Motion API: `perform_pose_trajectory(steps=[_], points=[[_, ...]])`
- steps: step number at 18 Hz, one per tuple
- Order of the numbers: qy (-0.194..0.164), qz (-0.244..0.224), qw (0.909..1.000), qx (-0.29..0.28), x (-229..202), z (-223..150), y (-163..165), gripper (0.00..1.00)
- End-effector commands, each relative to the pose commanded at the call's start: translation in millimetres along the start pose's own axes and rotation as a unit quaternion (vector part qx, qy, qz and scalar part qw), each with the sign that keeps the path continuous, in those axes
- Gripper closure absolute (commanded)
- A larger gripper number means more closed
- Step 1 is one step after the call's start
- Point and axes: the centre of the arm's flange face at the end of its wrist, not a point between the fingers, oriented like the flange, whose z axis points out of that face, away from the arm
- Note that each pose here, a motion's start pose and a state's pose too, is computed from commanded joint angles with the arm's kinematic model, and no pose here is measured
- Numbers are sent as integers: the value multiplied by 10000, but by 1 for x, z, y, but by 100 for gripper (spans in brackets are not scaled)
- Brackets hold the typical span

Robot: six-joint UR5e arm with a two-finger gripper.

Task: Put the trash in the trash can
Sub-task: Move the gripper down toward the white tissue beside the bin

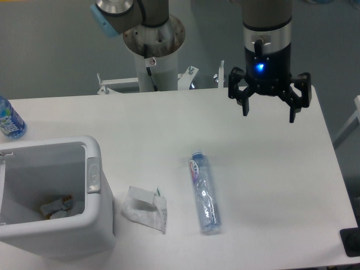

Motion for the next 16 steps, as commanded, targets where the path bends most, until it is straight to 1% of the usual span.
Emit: perform_pose_trajectory(steps=[3,5,7,8,9,10,12,13,15,16], points=[[13,67,10000,-24,1,5,-2,0],[42,20,10000,-36,2,11,-3,0],[98,32,9999,-32,5,22,-5,0],[136,103,9999,-15,12,30,-11,0],[89,145,9998,49,18,36,-19,0],[48,57,9999,122,25,46,-28,0],[17,-559,9983,181,32,66,-33,0],[37,-797,9966,220,39,77,-44,0],[151,-1026,9943,230,54,101,-64,0],[271,-1012,9942,240,65,112,-77,0]])
